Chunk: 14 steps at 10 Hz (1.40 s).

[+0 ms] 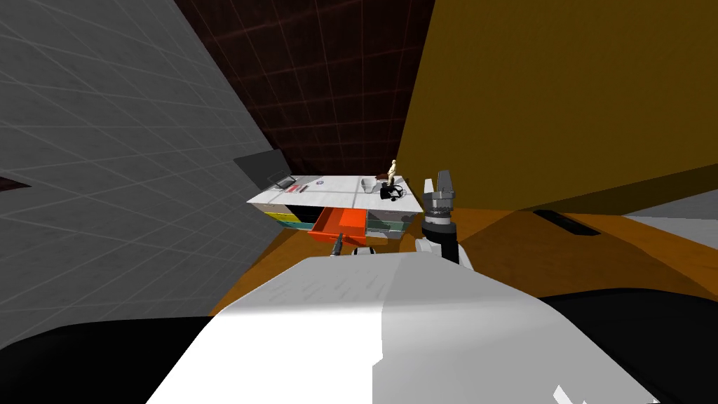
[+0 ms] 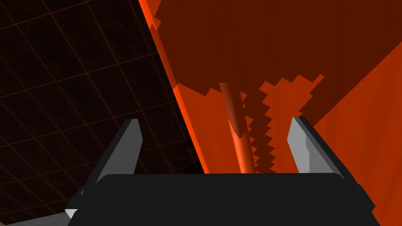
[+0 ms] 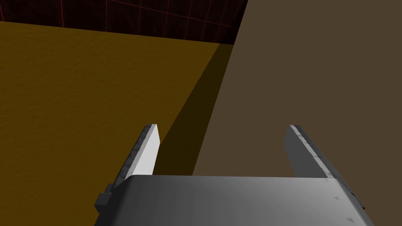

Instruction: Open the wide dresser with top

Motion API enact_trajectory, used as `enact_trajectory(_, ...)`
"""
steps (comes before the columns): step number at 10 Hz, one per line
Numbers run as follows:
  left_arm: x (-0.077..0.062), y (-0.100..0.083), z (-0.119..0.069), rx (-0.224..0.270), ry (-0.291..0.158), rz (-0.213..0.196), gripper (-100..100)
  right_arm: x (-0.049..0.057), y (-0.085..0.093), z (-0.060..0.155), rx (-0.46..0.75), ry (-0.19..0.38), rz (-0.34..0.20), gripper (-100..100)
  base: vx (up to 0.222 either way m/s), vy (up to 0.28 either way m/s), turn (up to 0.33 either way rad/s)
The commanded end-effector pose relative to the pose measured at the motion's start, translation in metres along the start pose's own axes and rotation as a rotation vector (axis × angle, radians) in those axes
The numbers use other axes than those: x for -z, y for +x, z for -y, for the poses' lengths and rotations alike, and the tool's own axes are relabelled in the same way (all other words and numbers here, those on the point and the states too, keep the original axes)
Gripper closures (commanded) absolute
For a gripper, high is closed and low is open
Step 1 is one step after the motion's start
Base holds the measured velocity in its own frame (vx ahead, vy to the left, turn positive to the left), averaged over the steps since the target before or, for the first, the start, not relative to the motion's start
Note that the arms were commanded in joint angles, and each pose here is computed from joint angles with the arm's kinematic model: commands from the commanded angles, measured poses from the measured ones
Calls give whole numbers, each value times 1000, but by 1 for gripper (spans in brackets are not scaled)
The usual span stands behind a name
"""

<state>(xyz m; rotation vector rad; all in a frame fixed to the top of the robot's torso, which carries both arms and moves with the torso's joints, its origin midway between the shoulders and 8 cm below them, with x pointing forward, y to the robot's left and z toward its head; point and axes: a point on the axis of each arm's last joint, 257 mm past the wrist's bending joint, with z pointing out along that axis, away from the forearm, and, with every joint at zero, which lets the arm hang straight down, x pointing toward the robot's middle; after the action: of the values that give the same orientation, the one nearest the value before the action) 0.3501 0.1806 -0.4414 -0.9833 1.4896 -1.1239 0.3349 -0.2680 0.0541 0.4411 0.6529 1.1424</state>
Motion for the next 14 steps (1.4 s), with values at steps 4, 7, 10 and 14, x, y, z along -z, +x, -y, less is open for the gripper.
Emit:
enact_trajectory(4, -27, -6, 15, 1, 1, -1, -100, 0, 0, 0, 0, 0, 0, 0, -36, 2, -2)
enact_trajectory(7, -46, -10, 28, 2, 1, -1, -100, 0, 0, 0, 0, 0, 0, 0, -66, 6, -2)
enact_trajectory(10, -64, -15, 41, 4, 1, -1, -100, 0, 0, 0, 0, 0, 0, 0, -76, 6, -4)
enact_trajectory(14, -82, -19, 56, 6, 2, 0, -100, 0, 0, 0, 0, 0, 0, 0, -47, 3, -1)
